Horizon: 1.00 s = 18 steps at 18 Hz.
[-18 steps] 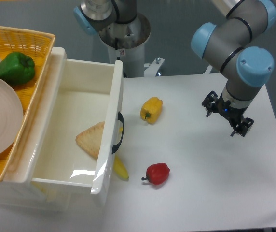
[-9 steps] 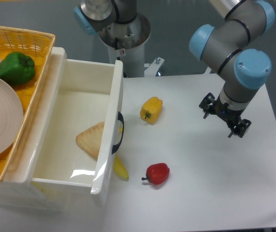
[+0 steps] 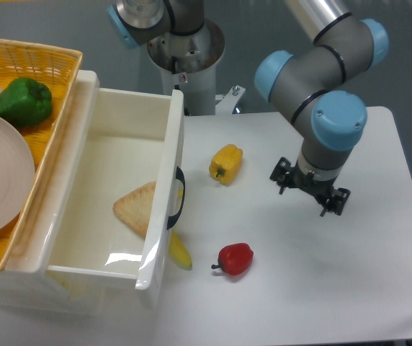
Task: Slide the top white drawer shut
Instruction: 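Move the gripper toward the open white drawer's front panel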
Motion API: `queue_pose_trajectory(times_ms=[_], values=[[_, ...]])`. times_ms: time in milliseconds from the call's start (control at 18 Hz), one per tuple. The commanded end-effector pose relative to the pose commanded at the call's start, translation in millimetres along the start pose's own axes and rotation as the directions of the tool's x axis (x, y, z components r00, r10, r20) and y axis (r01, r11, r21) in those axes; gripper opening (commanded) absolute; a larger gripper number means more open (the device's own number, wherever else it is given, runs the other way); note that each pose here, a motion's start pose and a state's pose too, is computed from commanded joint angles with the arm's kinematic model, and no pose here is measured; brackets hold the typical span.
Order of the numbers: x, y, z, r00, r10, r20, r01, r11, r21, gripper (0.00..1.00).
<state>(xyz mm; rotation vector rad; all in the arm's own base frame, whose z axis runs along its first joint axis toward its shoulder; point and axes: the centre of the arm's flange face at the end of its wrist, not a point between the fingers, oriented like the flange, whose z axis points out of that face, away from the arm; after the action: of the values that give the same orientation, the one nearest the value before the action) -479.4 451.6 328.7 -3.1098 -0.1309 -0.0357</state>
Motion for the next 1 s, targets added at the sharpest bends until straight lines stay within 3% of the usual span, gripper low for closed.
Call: queue_pose_trajectory(times_ms=[111, 222, 278, 500, 611, 1000], values=[[10, -9, 0, 0.996, -0.082, -0.042, 0.083, 0.995, 0.047, 0.65], [15, -13, 3, 0.99, -0.118, -0.075, 0.122, 0.99, 0.064, 0.29], [21, -15, 8, 0.989, -0.115, -0.087, 0.121, 0.991, 0.06, 0.21], [29, -14, 15, 0.985, -0.117, -0.128, 0.127, 0.989, 0.073, 0.17], [35, -13, 12, 0.979, -0.13, -0.157, 0.146, 0.985, 0.091, 0.0], [61, -10, -10, 0.949, -0.168, -0.268, 0.211, 0.967, 0.14, 0.0]])
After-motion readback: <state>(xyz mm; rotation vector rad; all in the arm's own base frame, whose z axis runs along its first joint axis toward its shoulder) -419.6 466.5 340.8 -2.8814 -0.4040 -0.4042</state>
